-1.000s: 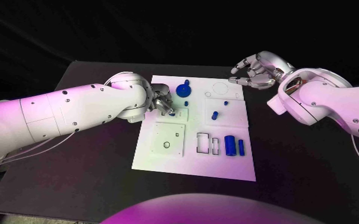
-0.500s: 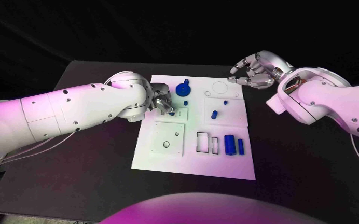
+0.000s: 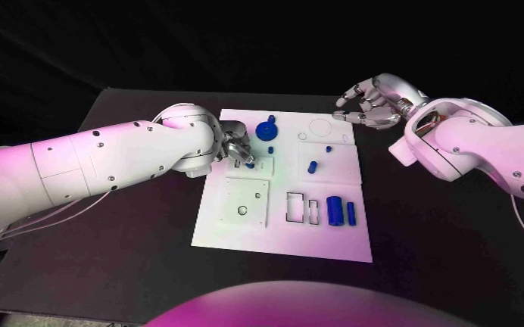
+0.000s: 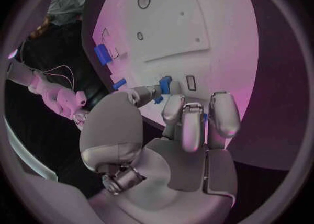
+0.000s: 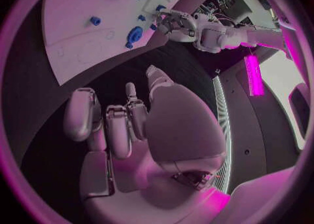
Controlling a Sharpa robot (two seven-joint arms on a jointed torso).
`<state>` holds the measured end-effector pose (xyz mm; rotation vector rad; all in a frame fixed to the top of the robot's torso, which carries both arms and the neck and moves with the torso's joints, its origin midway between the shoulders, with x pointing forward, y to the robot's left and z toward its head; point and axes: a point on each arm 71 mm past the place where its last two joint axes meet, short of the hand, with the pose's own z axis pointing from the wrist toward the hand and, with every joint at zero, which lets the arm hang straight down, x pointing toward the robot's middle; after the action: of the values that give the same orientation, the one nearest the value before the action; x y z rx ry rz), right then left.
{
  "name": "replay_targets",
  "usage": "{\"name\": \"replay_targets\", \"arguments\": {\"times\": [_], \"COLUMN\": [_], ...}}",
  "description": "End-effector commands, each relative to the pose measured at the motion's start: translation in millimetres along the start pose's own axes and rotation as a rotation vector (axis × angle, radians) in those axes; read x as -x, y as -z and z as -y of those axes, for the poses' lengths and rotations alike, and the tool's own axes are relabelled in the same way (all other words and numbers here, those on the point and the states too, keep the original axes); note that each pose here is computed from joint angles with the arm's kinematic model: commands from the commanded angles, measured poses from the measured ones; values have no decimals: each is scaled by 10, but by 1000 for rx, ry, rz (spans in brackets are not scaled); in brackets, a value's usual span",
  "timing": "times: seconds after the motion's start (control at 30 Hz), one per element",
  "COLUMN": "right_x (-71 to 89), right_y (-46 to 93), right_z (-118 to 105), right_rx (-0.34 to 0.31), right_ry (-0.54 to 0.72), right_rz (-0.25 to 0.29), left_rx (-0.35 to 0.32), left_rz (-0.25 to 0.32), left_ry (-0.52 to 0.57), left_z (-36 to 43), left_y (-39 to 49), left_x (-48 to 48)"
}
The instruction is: Assemble the parts on the task board
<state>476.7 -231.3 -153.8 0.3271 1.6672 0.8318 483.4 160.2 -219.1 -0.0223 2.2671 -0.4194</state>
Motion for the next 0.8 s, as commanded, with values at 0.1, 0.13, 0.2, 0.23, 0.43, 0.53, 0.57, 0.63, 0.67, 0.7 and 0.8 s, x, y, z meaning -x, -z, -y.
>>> {"name": "replay_targets", "arguments": {"times": [0.1, 0.13, 0.2, 0.23, 0.43, 0.53, 0.57, 0.63, 0.67, 0.7, 0.8], "right_x": [-5, -5, -4, -4, -2, 0, 1, 1, 2, 3, 5], "right_y": [3, 3, 3, 3, 5, 6, 6, 6, 6, 7, 8], "right_z": [1, 2, 2, 2, 4, 5, 6, 7, 7, 8, 11], "right_rx": [6, 6, 6, 6, 6, 6, 6, 6, 5, 5, 4], "right_ry": [7, 6, 6, 5, 4, 4, 4, 4, 4, 4, 4], "right_rz": [-8, -8, -7, -7, -5, -4, -4, -3, -3, -3, -2], "left_rx": [-7, -6, -6, -5, -3, -2, -1, 0, 1, 2, 3], "left_rz": [-32, -31, -31, -31, -33, -33, -34, -33, -33, -33, -34], "left_ry": [-7, -7, -7, -6, -7, -7, -7, -7, -7, -7, -7], "left_z": [18, 16, 14, 13, 7, 3, 1, -4, -5, -9, -17], "left_y": [-11, -11, -12, -13, -16, -17, -18, -20, -20, -21, -20], "left_x": [-44, -43, -42, -42, -40, -39, -39, -37, -37, -36, -34]}}
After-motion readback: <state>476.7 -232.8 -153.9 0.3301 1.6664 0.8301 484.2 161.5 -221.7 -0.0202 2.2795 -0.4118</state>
